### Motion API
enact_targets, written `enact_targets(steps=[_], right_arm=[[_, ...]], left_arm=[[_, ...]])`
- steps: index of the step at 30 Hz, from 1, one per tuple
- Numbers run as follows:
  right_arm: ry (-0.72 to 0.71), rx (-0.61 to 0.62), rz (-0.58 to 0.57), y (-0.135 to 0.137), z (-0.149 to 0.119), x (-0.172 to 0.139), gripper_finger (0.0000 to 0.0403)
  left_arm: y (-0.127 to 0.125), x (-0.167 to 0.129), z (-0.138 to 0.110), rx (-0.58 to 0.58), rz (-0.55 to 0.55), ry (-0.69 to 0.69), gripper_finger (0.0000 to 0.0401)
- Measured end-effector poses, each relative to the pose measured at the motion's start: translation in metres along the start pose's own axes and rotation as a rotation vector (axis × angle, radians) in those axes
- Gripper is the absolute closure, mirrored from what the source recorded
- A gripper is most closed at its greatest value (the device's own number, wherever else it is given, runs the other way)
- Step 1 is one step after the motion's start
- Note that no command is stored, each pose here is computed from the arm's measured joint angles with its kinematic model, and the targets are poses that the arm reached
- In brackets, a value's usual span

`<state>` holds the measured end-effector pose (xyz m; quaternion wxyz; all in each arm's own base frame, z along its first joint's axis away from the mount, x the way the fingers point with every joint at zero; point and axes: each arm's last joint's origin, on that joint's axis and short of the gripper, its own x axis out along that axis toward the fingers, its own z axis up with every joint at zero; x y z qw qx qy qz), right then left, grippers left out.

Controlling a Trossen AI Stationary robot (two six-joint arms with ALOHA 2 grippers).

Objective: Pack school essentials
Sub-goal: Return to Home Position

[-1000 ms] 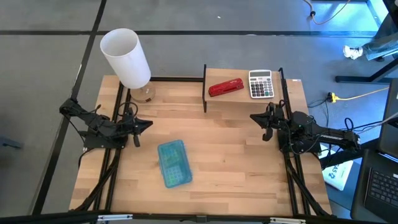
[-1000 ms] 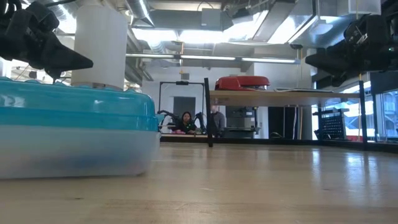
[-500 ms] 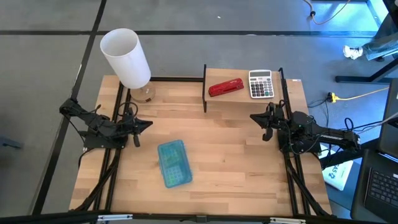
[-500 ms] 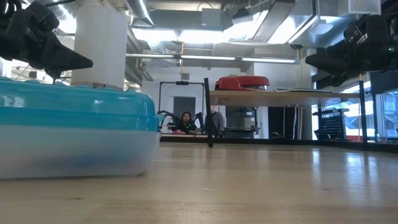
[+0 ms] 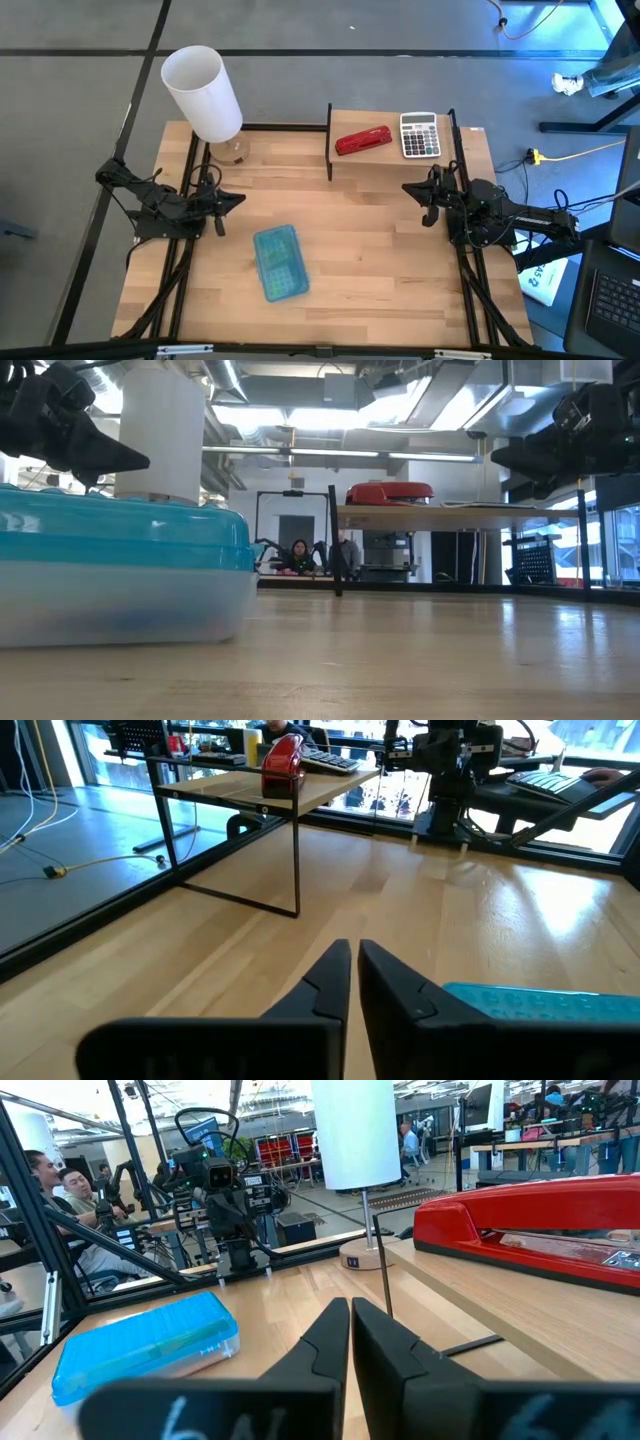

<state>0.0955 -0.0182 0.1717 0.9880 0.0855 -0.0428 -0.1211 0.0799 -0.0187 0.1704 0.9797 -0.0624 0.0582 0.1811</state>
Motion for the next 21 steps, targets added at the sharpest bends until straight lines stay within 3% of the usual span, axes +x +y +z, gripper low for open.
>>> enact_targets(steps=[10,21], right_arm=[[0.0,0.0,0.0,0.0,0.0,0.0,0.0382],[0.0,0.0,0.0,0.0,0.0,0.0,0.0382]], left_arm=[[0.0,0.0,0.0,0.0,0.0,0.0,0.0373],[0.0,0.0,0.0,0.0,0.0,0.0,0.039]])
